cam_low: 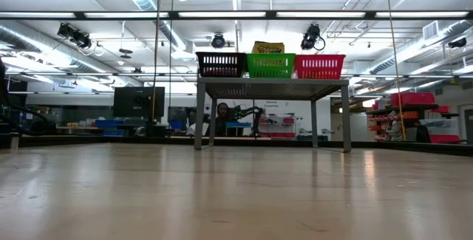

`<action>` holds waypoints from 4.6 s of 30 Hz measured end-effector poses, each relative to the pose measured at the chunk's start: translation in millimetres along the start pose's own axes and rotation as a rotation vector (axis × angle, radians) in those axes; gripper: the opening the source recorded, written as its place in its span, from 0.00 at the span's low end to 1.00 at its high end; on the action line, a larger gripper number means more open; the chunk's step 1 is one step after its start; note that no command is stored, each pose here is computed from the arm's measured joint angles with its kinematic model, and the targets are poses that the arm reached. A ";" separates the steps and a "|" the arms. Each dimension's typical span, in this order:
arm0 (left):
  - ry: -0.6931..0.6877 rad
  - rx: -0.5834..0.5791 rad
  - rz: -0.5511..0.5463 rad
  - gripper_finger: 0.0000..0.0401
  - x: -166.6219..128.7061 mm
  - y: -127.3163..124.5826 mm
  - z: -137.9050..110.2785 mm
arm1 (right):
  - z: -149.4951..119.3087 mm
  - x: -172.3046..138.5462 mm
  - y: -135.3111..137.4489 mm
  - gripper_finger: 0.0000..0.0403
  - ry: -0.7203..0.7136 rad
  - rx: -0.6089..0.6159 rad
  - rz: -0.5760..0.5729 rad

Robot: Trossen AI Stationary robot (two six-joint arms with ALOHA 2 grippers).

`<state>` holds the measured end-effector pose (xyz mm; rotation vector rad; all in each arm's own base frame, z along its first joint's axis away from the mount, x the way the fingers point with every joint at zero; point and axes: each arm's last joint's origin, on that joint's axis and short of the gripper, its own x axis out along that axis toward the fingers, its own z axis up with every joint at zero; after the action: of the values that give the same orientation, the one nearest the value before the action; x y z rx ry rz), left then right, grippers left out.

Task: Pick & Place Office Desk Supplies
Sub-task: Return to Home Position

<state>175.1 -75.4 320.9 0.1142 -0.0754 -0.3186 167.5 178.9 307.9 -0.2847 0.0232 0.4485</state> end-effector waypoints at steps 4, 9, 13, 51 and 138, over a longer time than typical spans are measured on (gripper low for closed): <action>0.094 0.003 -0.019 0.00 -4.0 -10.6 -14.2 | -33.1 -4.2 10.4 0.00 -0.031 0.070 -0.014; 0.183 0.017 -0.043 0.00 -11.1 -25.0 -39.9 | -71.5 -18.1 24.5 0.00 -0.056 0.149 -0.002; 0.236 -0.011 -0.013 0.00 -21.2 -28.4 -64.1 | -101.4 -31.3 32.4 0.00 -0.034 0.231 0.009; 0.126 -0.004 0.184 0.00 -61.8 -8.0 -143.9 | -186.9 -53.0 -55.3 0.00 0.015 0.060 -0.335; -0.008 0.028 0.319 0.00 -103.8 19.9 -143.2 | -158.4 -122.8 -42.5 0.00 -0.113 0.019 -0.336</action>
<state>96.1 -9.5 175.7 0.1267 -0.1048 0.0005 81.5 46.4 177.5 -0.2387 -0.1290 0.1301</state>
